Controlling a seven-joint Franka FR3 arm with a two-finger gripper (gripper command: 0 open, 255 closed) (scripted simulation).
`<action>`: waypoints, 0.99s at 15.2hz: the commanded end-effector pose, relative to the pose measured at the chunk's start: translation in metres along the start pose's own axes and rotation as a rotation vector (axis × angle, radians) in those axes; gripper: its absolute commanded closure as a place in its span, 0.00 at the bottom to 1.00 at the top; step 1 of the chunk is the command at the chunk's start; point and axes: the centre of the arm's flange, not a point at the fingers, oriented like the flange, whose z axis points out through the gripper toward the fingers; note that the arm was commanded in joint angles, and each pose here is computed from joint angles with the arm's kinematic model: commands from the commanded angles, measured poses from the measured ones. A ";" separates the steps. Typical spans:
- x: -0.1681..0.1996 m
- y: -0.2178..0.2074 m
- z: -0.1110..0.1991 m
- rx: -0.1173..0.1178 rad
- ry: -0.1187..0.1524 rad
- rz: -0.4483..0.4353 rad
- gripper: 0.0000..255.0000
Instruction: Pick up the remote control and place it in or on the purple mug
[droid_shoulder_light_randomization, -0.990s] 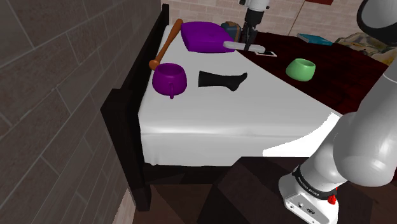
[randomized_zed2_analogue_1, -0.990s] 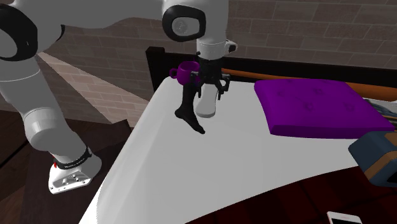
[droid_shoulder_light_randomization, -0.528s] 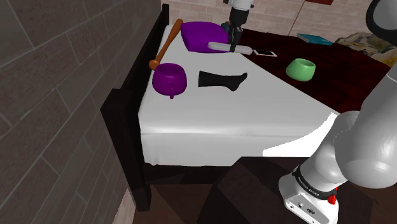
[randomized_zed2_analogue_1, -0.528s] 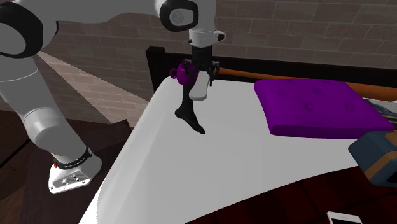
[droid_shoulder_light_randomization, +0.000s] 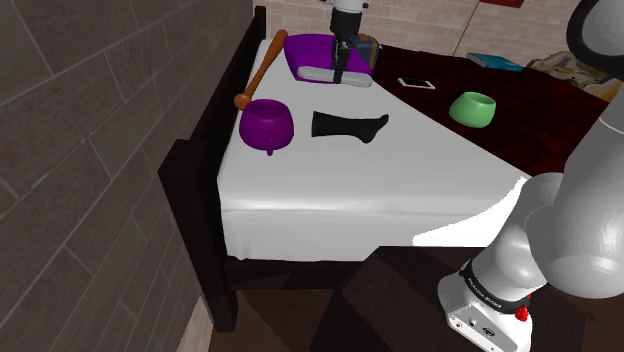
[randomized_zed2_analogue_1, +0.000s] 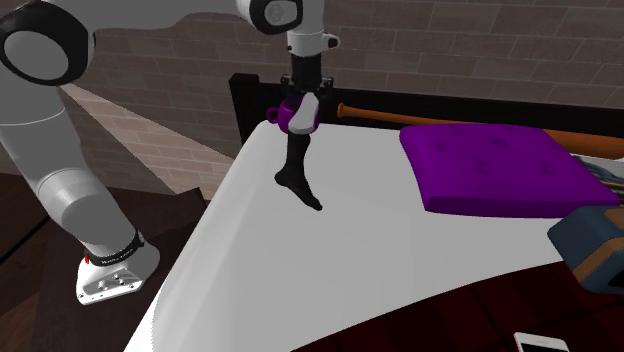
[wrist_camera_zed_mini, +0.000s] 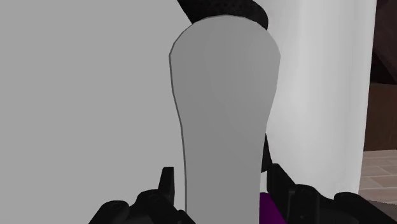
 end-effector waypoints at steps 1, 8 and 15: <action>0.026 -0.014 -0.001 0.000 0.000 0.001 1.00; 0.107 -0.058 -0.004 0.000 0.000 0.001 1.00; 0.183 -0.097 -0.001 0.000 0.000 0.001 1.00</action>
